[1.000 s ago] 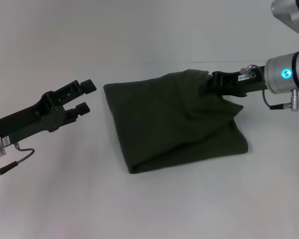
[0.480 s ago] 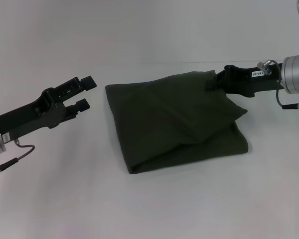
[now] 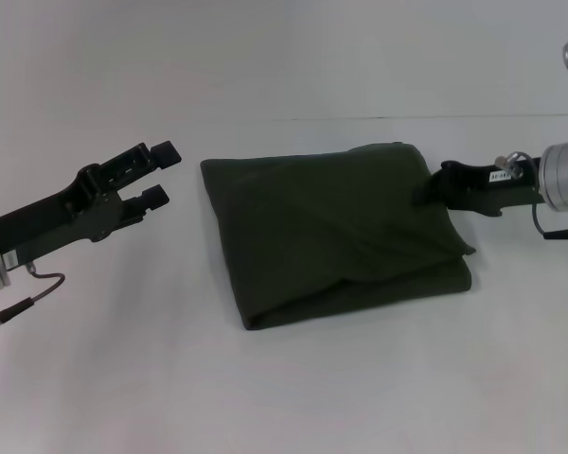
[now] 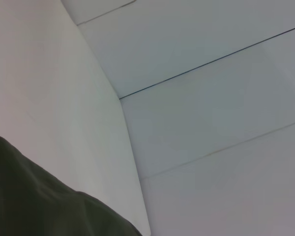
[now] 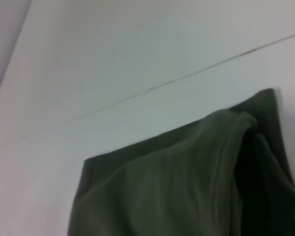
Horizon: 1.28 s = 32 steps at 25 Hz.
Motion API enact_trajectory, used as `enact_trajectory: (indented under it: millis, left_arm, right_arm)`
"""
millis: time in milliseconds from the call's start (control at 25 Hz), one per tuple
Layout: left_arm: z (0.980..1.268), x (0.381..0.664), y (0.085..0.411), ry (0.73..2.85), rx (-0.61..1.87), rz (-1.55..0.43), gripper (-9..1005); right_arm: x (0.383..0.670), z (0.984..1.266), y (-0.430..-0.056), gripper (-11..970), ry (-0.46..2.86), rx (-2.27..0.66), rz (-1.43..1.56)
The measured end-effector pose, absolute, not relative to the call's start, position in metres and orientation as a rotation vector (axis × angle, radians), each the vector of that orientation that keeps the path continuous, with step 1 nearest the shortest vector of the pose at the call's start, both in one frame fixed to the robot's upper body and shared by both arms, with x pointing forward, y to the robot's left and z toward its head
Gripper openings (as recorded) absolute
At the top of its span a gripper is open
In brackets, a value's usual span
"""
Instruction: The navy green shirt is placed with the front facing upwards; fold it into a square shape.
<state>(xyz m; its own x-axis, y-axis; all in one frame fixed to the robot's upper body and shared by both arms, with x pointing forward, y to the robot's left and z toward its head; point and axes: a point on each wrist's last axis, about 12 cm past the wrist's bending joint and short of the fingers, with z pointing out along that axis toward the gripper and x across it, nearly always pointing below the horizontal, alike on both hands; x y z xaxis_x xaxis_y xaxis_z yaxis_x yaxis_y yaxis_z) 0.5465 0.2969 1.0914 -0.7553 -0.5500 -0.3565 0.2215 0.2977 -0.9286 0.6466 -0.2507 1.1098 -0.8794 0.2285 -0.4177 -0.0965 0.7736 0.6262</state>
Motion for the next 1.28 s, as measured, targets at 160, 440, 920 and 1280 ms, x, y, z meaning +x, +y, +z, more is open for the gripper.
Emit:
enact_trajectory:
  millis: [160,440,920,1280]
  left_arm:
    - [1.090,0.546,0.296,1.919,-0.300,-1.526,935]
    - [1.089,0.546,0.296,1.920,-0.305,-1.526,935]
    - [1.089,0.546,0.298,1.932,-0.300,-1.519,935]
    - [1.089,0.544,0.299,1.930,-0.302,-1.523,935]
  right_arm:
    - [0.646,1.104,-0.248,81,2.511,0.085,0.878]
    - [0.648,1.105,-0.247,80,2.508,0.077,0.858]
    - [0.647,1.111,-0.261,216,2.523,0.057,0.854]
    - [0.644,1.120,-0.297,484,2.550,0.077,0.802]
